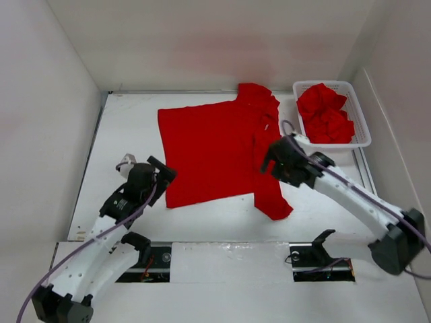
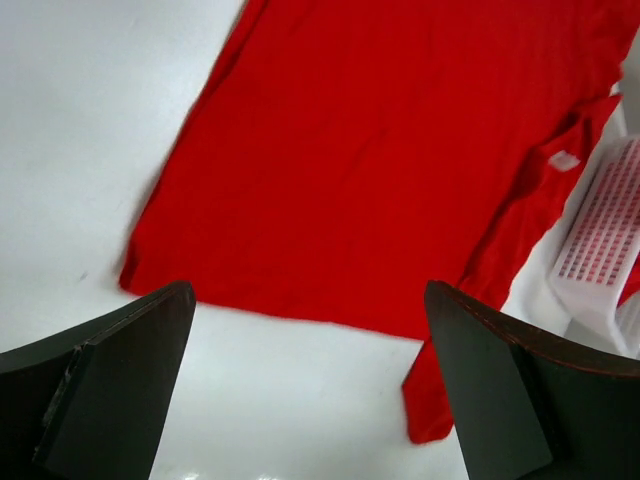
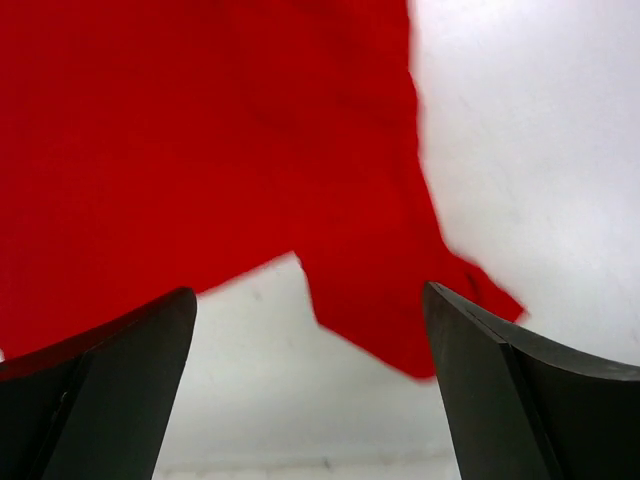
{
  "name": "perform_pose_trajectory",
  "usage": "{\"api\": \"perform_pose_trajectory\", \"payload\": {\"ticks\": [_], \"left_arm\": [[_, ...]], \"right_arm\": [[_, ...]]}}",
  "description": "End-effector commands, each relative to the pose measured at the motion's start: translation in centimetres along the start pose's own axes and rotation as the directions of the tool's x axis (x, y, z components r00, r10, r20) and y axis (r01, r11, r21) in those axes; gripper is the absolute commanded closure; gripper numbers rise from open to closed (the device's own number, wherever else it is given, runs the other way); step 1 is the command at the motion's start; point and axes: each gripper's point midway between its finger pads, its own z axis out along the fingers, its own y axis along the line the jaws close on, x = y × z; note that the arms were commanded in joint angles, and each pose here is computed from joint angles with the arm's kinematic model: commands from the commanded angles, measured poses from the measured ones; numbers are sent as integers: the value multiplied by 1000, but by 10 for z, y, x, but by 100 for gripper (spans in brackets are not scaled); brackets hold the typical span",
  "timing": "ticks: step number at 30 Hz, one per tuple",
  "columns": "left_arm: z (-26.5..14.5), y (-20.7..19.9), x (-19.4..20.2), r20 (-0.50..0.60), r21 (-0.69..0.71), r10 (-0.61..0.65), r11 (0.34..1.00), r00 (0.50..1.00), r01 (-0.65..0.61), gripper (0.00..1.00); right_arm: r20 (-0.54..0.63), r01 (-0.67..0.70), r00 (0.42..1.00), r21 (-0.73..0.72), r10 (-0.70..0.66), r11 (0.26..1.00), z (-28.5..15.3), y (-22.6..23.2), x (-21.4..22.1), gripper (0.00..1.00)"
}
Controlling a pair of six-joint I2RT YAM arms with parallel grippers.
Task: Fold and stack the t-shirts
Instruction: Flatten out the tshirt
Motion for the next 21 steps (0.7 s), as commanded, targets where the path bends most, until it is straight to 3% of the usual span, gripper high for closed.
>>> {"api": "perform_pose_trajectory", "payload": {"ticks": [1,2,4,6,7,11,16,21], "left_arm": [[12,-69,-46,157,89,47,994,986,-61,1],[19,-78,-49,159,76,96,991,983,-109,1],[28,-115,-63,181,101,128,984,975,-148,1],[66,-117,-61,131,25,200,978,971,-205,1],[76,-123,-62,113,27,210,976,971,-214,1],[118,-148,-55,70,67,222,972,973,-226,1],[161,-130,-38,1,4,249,968,968,-249,1],[181,-120,-22,-53,-3,273,962,961,-274,1]], "right_arm": [[228,178,954,83,-192,981,17,47,-44,0],[271,186,941,83,-201,979,14,71,-56,0],[221,251,930,202,-293,947,51,79,-53,0],[241,217,930,246,-276,945,66,94,-74,0],[186,250,932,291,-311,924,90,91,-67,0],[99,236,958,269,-270,934,130,94,-71,2],[46,241,965,224,-257,944,150,92,-69,4],[6,281,957,241,-291,929,164,82,-62,0]]}}
